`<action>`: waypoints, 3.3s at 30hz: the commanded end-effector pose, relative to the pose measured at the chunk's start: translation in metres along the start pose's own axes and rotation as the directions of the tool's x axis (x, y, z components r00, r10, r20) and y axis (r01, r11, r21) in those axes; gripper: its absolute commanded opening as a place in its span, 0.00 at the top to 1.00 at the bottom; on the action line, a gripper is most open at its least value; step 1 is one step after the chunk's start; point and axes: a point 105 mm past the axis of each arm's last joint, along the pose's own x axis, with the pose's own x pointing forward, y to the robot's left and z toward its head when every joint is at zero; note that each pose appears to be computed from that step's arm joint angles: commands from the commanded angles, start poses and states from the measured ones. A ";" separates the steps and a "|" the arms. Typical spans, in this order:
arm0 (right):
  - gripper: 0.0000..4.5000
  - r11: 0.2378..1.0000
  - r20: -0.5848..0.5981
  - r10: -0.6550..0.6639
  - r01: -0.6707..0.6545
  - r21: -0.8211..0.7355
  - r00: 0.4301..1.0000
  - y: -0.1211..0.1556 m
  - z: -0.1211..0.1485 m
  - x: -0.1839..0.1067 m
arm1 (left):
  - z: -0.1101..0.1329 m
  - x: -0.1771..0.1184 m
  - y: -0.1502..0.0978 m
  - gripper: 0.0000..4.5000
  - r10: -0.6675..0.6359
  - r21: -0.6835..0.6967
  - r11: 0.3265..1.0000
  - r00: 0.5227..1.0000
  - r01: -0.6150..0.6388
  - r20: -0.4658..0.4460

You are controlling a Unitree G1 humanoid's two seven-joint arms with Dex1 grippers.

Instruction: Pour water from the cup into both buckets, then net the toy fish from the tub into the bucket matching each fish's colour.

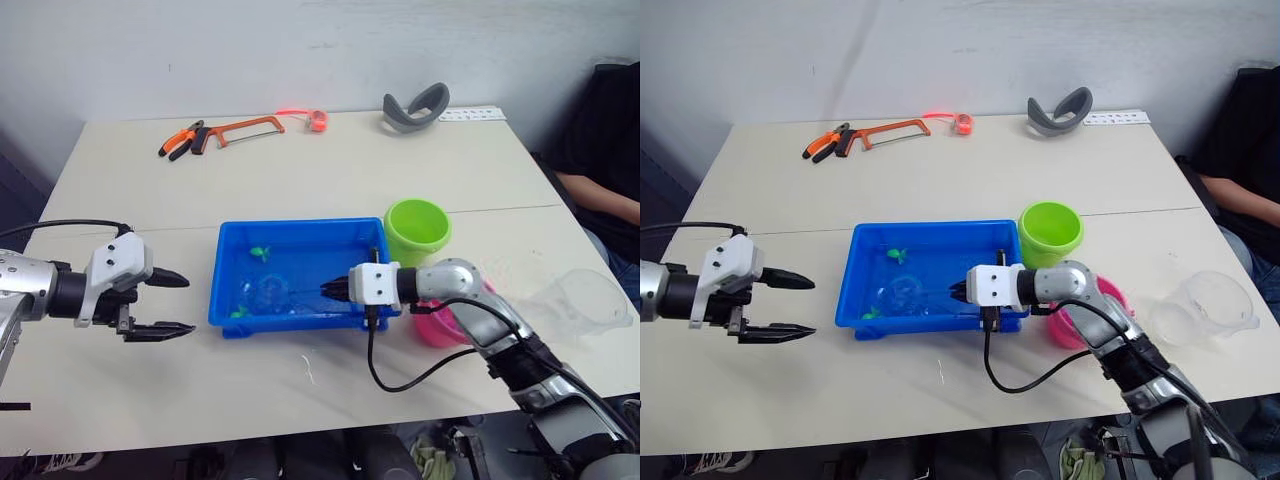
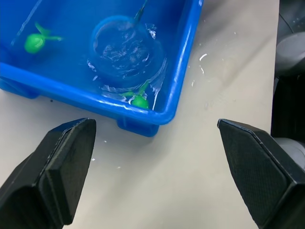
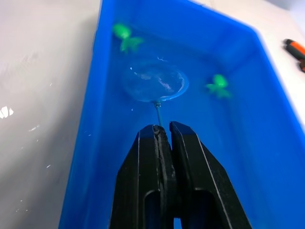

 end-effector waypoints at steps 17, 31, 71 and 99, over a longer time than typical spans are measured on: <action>1.00 0.925 0.229 -0.047 -0.044 0.377 0.972 -0.010 0.032 -0.009 | 0.021 -0.005 0.018 0.01 0.083 0.056 0.995 0.993 -0.088 0.078; 1.00 0.848 0.086 -0.328 0.253 0.465 0.941 -0.033 0.042 -0.105 | 0.075 0.050 0.037 0.01 0.014 0.051 0.998 0.911 -0.039 0.411; 1.00 0.630 -0.384 -0.640 0.169 -0.758 0.666 -0.043 0.004 -0.245 | 0.137 0.119 0.032 0.01 -0.200 0.175 0.977 0.800 0.121 0.565; 1.00 0.666 -0.036 -0.149 0.127 0.735 0.988 -0.006 -0.002 -0.016 | 0.031 0.020 0.020 0.01 0.182 -0.016 0.983 0.956 -0.183 0.230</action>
